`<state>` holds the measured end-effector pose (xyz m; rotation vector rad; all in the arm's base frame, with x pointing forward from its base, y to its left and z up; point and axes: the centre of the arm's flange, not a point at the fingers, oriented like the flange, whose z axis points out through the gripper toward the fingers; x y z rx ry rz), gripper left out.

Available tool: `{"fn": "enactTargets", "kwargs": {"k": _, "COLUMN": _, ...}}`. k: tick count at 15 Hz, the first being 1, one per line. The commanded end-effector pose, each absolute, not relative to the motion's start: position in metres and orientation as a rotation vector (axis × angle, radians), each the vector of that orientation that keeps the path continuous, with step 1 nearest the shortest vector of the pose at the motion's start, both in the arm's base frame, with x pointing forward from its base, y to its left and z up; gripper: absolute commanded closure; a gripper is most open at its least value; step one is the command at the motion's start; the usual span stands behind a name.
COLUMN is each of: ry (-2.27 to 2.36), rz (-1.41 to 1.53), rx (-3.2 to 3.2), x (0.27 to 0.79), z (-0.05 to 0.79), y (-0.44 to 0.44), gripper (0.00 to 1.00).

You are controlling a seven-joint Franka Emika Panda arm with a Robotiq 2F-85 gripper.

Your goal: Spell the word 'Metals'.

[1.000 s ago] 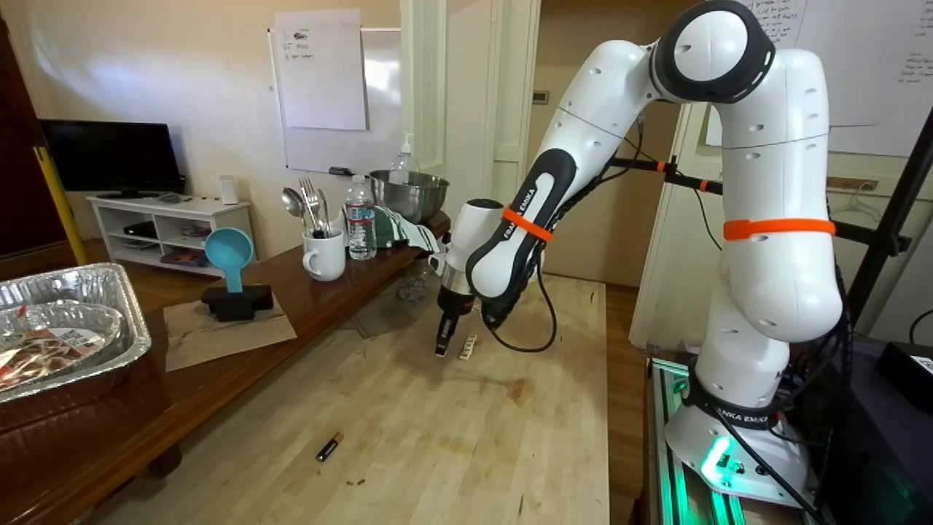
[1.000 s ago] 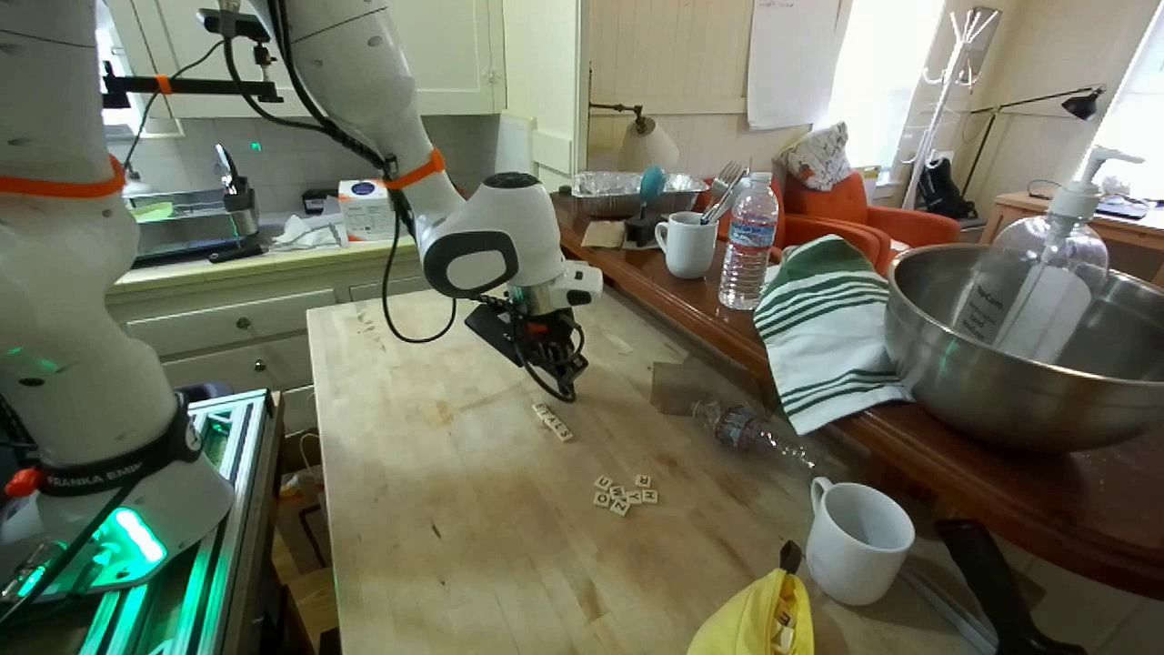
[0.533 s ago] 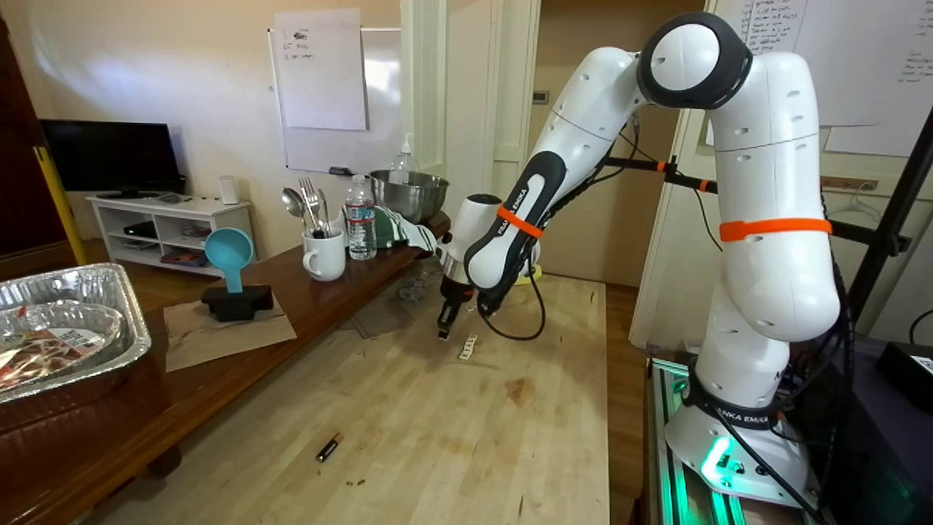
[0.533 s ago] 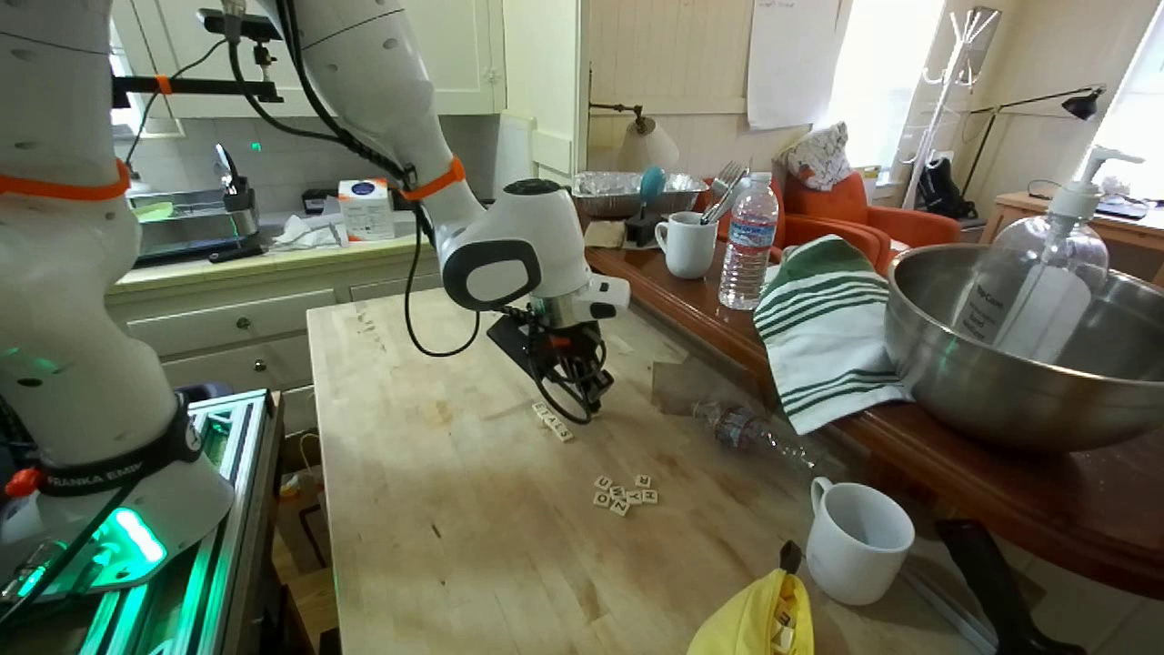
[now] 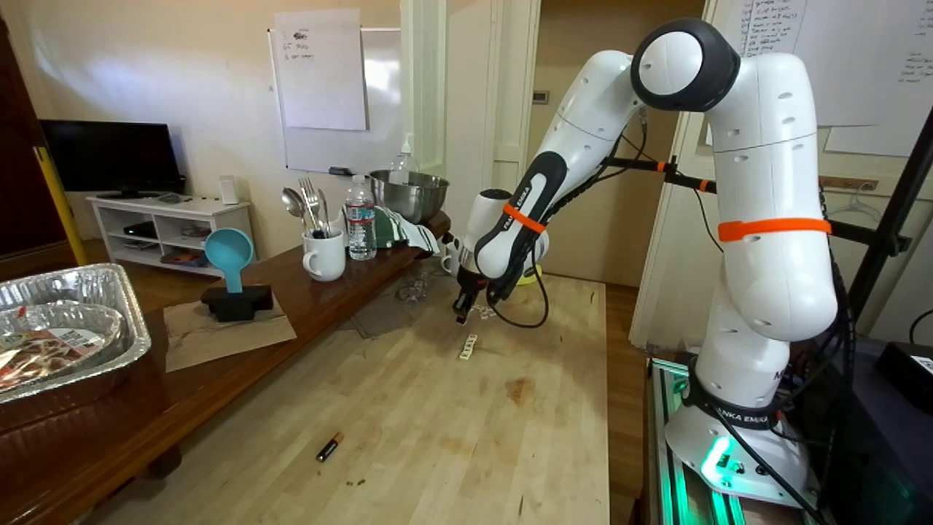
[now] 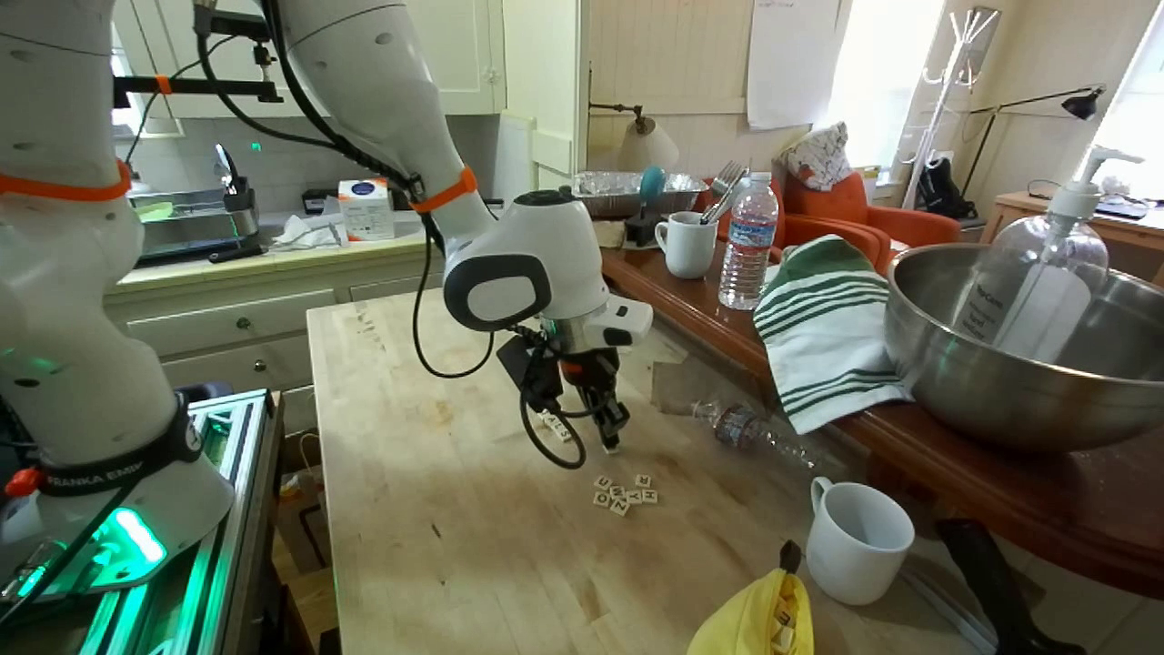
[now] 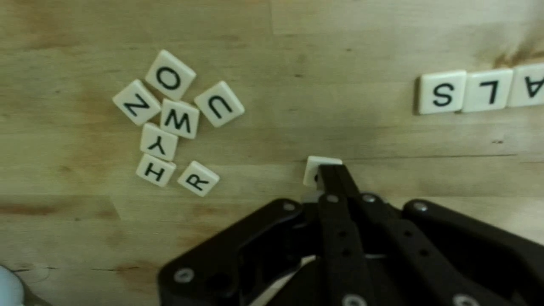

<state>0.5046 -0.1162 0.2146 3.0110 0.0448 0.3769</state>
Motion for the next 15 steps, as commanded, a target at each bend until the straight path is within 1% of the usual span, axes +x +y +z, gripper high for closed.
{"fn": "enactTargets", "kwargs": {"k": 1, "ry": -0.017, "rz": 0.310, "rx": 3.008, "x": 0.500, "z": 0.209, "y": -0.132, "gripper": 1.00}}
{"fn": "enactTargets", "kwargs": {"k": 15, "ry": -0.065, "rz": 0.424, "rx": 2.989, "x": 0.493, "z": 0.263, "y": -0.140, "gripper": 1.00}}
